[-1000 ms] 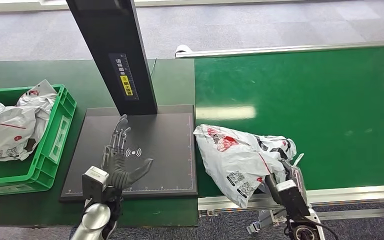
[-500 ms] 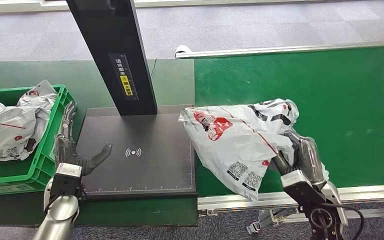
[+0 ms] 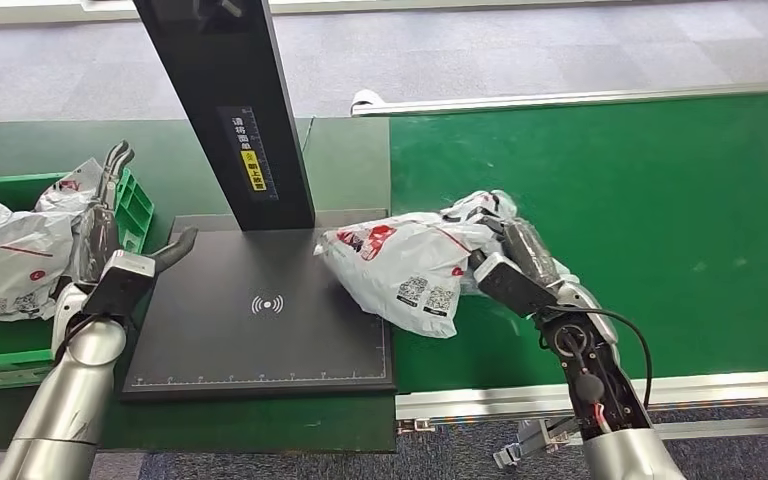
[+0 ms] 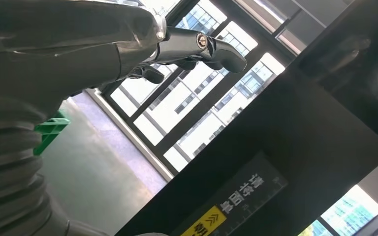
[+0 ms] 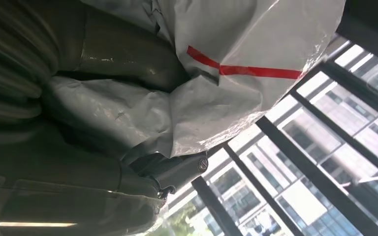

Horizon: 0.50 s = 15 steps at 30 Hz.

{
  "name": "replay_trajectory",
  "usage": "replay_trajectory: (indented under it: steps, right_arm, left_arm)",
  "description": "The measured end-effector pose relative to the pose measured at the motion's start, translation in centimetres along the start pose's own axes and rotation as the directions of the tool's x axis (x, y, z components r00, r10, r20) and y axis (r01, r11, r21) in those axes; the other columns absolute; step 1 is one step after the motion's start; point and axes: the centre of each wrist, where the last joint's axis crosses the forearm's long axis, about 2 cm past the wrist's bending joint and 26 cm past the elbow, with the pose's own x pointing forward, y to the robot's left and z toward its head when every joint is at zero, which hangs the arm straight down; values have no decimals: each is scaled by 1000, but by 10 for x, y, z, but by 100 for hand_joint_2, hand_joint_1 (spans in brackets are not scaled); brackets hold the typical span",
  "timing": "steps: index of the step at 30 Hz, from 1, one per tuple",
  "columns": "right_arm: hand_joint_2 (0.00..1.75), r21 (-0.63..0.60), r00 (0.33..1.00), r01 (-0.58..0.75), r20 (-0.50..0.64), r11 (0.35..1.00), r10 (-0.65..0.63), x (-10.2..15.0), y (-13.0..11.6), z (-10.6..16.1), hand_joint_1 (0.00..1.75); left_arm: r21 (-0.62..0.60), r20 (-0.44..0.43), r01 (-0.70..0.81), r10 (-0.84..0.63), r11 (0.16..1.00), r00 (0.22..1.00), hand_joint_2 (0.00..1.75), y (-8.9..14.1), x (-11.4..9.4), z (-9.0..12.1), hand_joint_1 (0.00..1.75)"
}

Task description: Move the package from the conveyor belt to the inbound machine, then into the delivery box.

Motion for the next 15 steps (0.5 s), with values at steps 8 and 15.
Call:
replay_trajectory:
  steps: [8,15]
  right_arm:
    - [175,111,992,126,-29,986,-124,0,49,-14,175]
    - [175,147,987,158,-29,976,-156,7,66,-23,175]
  left_arm:
    - [-18,6,-107,107,994,994,175,1,-1,-25,0]
    - [-25,1,-131,131,991,991,175,1,-2,-26,0]
